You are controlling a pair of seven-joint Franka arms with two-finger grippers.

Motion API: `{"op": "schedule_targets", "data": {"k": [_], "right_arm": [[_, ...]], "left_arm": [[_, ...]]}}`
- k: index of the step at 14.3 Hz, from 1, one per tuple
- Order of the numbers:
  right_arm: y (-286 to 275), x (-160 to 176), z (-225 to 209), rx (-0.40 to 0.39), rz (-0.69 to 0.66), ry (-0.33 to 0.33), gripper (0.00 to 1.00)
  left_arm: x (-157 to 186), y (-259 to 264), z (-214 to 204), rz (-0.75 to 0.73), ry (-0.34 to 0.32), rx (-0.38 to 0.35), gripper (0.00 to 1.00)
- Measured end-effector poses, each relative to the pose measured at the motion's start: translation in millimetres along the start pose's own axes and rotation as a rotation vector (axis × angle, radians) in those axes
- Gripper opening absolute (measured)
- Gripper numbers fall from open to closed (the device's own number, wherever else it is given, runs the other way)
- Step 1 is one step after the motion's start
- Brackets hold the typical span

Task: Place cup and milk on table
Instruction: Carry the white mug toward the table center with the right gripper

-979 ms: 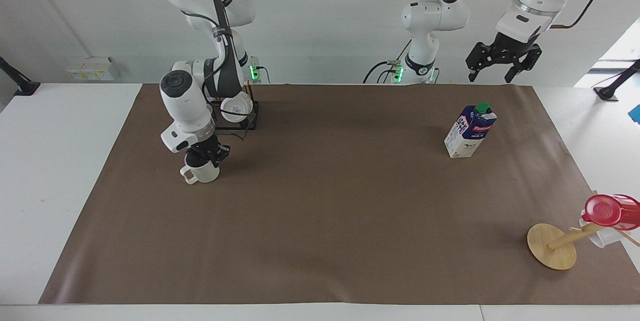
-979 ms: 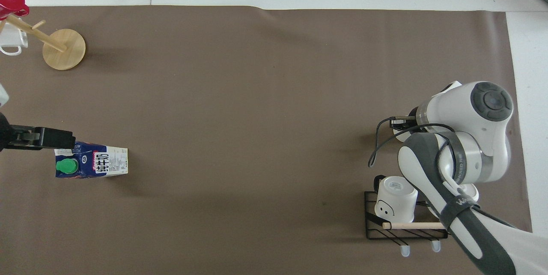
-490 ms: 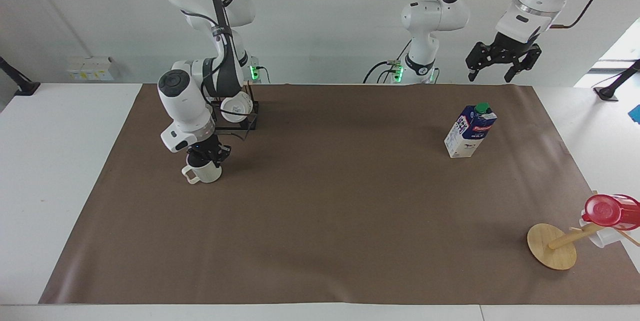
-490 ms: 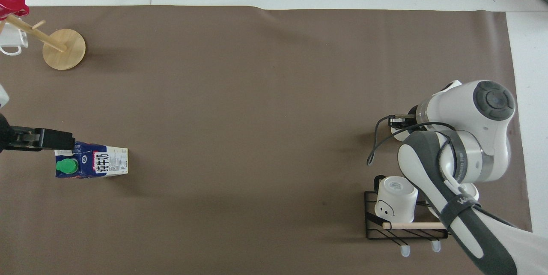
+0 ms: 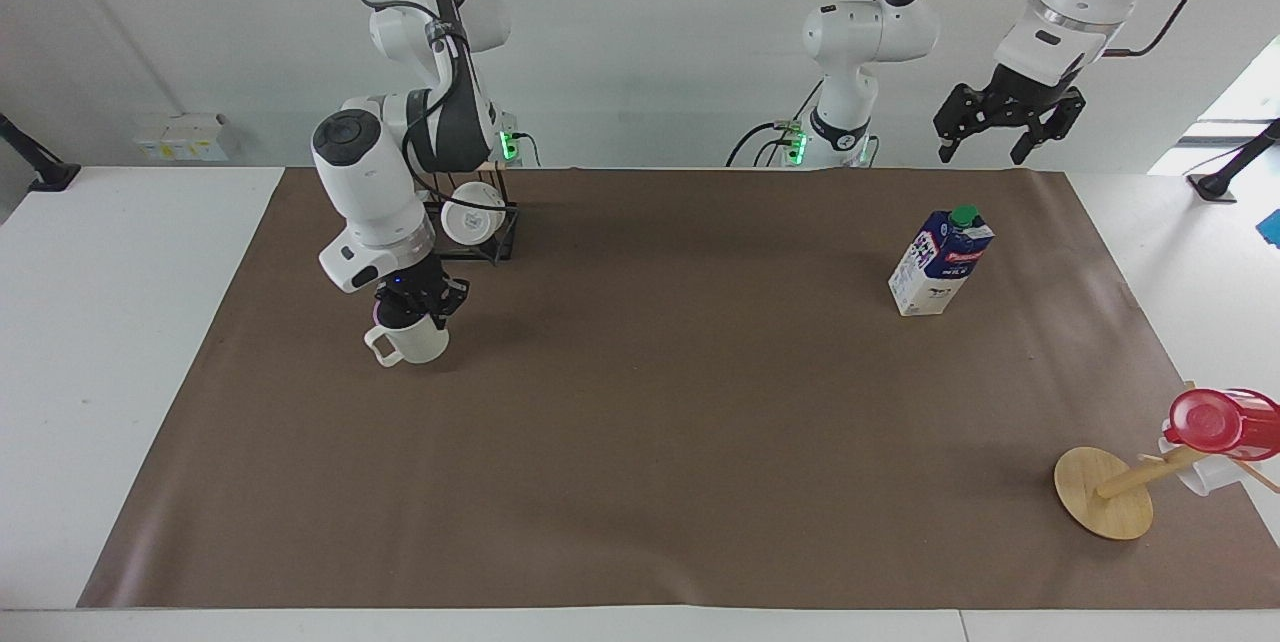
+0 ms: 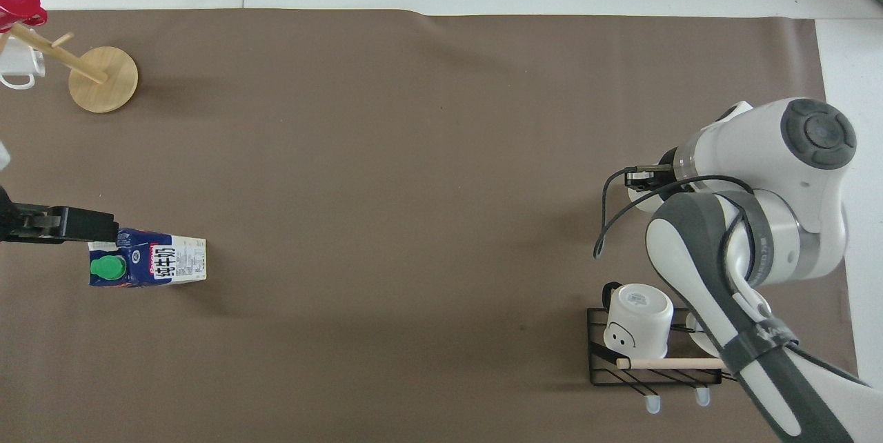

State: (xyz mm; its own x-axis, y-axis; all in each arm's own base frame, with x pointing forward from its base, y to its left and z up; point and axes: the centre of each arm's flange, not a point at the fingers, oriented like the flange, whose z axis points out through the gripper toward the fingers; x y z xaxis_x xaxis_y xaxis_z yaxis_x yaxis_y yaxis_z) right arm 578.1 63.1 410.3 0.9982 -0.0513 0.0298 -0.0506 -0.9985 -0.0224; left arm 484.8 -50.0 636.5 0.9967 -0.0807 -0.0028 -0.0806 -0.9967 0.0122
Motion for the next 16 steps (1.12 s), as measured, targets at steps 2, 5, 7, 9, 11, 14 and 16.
{"op": "schedule_targets", "data": {"k": [2,5,7,9,11,14,16], "right_arm": [[-8.3,0.9,-21.2,-0.004,0.012,-0.018,0.04],[-44.5,-3.6,-40.2,-0.056,0.017,-0.027,0.04],[-81.8,-12.9,-43.9,-0.063,0.045,-0.024,0.04],[-115.8,-23.6,-45.8,-0.061,0.071,-0.018,0.04],[-146.3,-34.9,-48.0,-0.052,0.091,-0.013,0.04],[-188.2,-53.9,-47.4,-0.042,0.124,-0.013,0.04],[-215.7,-66.6,-43.0,-0.036,0.135,-0.008,0.04]], "left_arm": [[0.0,-0.1,0.0,0.000,0.000,0.000,1.00],[0.0,0.0,0.0,0.000,0.000,0.000,1.00],[0.0,0.0,0.0,0.000,0.000,0.000,1.00],[0.0,0.1,0.0,0.000,0.000,0.000,1.00],[0.0,0.0,0.0,0.000,0.000,0.000,1.00],[0.1,-7.7,-0.1,-0.016,0.000,0.000,1.00],[0.1,-15.6,-0.2,-0.032,0.000,-0.001,1.00]]}}
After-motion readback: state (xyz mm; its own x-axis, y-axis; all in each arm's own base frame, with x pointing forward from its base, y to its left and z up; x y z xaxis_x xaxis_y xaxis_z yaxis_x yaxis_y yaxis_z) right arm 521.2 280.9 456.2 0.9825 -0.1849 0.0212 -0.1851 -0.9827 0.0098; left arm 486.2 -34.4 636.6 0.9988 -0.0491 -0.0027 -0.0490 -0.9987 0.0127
